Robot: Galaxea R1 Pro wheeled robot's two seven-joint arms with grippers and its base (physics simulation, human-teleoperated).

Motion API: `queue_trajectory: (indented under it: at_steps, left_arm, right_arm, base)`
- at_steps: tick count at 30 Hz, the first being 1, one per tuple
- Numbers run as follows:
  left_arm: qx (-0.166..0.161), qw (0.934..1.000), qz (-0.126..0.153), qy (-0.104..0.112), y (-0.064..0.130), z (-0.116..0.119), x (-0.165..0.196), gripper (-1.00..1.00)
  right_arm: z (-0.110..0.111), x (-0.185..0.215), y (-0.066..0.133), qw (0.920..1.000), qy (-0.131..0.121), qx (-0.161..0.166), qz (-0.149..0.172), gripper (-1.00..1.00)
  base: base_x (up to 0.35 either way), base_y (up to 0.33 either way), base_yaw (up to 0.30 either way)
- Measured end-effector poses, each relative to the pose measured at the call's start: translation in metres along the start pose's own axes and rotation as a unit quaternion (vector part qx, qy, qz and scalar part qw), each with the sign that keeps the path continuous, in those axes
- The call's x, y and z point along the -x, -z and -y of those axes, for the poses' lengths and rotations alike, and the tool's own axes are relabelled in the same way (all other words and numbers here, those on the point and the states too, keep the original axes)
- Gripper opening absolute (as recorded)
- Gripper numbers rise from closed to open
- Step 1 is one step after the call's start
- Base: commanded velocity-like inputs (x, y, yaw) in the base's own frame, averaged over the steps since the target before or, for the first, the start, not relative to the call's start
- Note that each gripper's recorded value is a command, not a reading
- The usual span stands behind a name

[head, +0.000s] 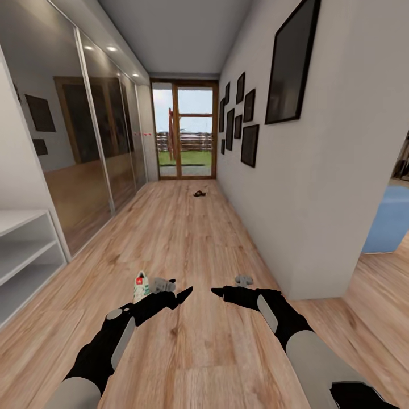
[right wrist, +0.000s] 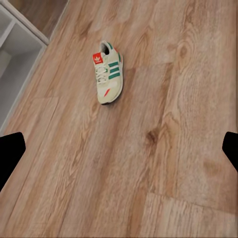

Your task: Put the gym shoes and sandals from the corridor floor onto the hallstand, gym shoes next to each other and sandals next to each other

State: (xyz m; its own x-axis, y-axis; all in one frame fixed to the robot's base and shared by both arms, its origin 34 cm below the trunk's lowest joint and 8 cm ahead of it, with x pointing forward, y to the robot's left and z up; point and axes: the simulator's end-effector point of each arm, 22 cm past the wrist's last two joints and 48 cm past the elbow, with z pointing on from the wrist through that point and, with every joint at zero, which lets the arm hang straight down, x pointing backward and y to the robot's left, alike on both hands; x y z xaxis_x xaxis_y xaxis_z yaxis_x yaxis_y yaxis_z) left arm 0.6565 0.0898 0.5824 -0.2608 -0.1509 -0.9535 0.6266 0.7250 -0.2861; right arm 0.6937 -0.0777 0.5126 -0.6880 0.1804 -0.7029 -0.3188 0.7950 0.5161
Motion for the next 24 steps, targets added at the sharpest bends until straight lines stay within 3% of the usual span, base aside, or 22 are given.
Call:
queue_trajectory:
  at_steps: [24]
  left_arm:
    - [0.000, 1.0000, 0.000, 0.000, -0.0001, 0.0002, -0.0001, 1.00]
  right_arm:
    - [-0.0008, 0.0004, -0.0002, 1.0000, 0.000, 0.000, 0.000, 1.00]
  base:
    - [0.348, -0.001, 0.000]
